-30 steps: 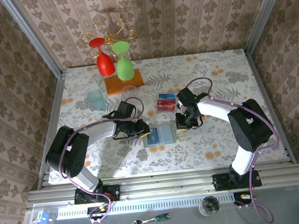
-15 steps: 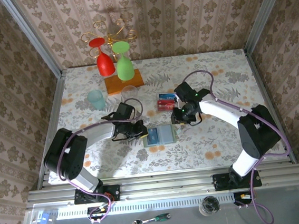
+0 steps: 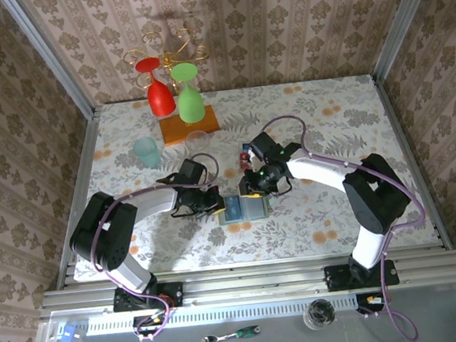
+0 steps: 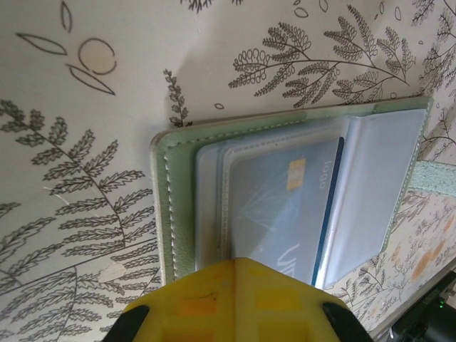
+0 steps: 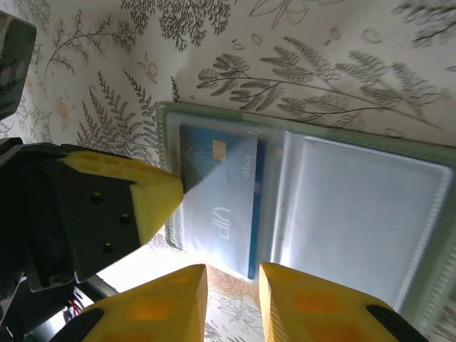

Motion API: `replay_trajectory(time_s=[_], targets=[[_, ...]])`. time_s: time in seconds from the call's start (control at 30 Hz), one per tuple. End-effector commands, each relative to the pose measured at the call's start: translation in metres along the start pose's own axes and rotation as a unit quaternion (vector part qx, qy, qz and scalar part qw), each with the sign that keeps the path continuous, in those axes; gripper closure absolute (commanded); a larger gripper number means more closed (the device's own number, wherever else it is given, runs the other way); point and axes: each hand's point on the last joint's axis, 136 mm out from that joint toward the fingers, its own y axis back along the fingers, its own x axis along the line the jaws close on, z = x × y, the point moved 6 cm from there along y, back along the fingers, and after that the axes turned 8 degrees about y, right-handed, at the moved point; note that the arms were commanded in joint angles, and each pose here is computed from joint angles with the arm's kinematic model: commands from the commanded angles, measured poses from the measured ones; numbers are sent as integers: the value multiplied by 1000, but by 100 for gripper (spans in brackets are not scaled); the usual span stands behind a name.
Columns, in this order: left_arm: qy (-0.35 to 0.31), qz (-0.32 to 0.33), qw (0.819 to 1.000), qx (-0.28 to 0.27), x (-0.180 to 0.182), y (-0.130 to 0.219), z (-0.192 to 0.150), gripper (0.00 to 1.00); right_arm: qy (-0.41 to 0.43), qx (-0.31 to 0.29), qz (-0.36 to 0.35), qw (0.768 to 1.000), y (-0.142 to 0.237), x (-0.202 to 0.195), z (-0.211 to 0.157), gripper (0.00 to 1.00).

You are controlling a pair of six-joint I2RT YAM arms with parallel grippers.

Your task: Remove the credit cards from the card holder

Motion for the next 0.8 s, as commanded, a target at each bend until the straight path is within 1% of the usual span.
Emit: replay_trajectory(time_s=[0.0,0.23,0.6,0.77], targets=[[4,9,1000,3,8,-3,-1,100,-5,4,30,1000,-10,11,4,74],[7,10,1000,5,12,-5,-1,100,-11,18,43,999,-28,12,5,73],[10,9,1000,7,13,-6,-2,100,-20,34,28,999,-46,0,1,73],[10,9,1000,9,13,-7,-2,100,-23,37,32,999,-51,-2,0,76]])
